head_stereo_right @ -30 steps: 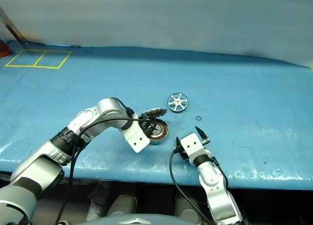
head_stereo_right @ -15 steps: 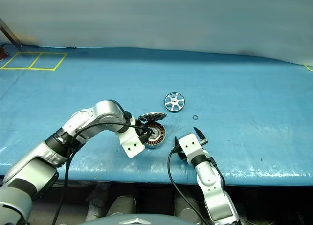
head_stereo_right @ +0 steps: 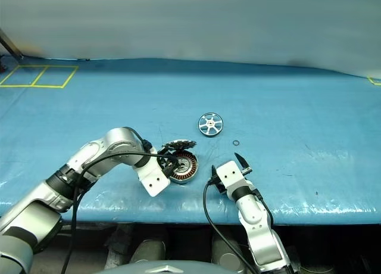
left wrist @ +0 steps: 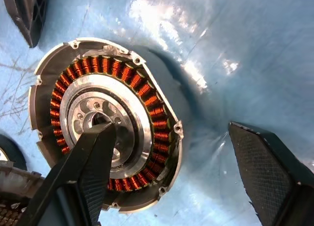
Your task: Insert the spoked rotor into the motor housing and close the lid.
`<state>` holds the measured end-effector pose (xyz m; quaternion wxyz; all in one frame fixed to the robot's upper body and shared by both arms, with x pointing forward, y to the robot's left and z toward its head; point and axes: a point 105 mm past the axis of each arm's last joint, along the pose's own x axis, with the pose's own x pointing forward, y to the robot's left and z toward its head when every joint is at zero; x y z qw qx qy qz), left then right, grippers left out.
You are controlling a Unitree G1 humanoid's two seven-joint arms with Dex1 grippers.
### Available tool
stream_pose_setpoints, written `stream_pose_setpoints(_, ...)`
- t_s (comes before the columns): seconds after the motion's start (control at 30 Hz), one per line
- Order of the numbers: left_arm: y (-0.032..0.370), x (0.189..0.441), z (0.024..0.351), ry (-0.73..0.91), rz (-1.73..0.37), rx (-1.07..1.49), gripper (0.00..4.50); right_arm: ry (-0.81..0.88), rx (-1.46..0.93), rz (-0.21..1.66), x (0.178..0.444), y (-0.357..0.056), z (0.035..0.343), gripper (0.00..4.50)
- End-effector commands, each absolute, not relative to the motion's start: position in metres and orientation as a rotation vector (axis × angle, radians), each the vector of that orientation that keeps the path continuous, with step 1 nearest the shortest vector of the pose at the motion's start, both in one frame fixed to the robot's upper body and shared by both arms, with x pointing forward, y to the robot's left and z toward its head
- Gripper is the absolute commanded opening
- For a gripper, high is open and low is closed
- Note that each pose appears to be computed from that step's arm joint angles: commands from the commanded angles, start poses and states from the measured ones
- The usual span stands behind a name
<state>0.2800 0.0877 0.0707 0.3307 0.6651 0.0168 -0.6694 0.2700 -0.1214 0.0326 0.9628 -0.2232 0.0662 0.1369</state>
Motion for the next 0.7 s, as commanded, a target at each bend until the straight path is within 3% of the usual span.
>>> stream_pose_setpoints(0.03,0.094,0.268,0.076,0.003,-1.809,1.73,3.94,0.131,-0.454,0.284,0.272,-0.119,0.032,4.5)
stream_pose_setpoints(0.33,0.093,0.278,0.113,-0.1,-1.642,1.49,3.94,0.129,-0.447,0.279,0.274,-0.119,0.03,4.5)
stream_pose_setpoints(0.43,0.098,0.283,0.113,-0.063,-1.567,1.472,3.94,0.131,-0.445,0.285,0.273,-0.118,0.029,4.5)
stream_pose_setpoints(0.7,0.104,0.247,0.128,-0.042,-1.591,1.09,3.94,0.131,-0.444,0.293,0.273,-0.12,0.029,4.5)
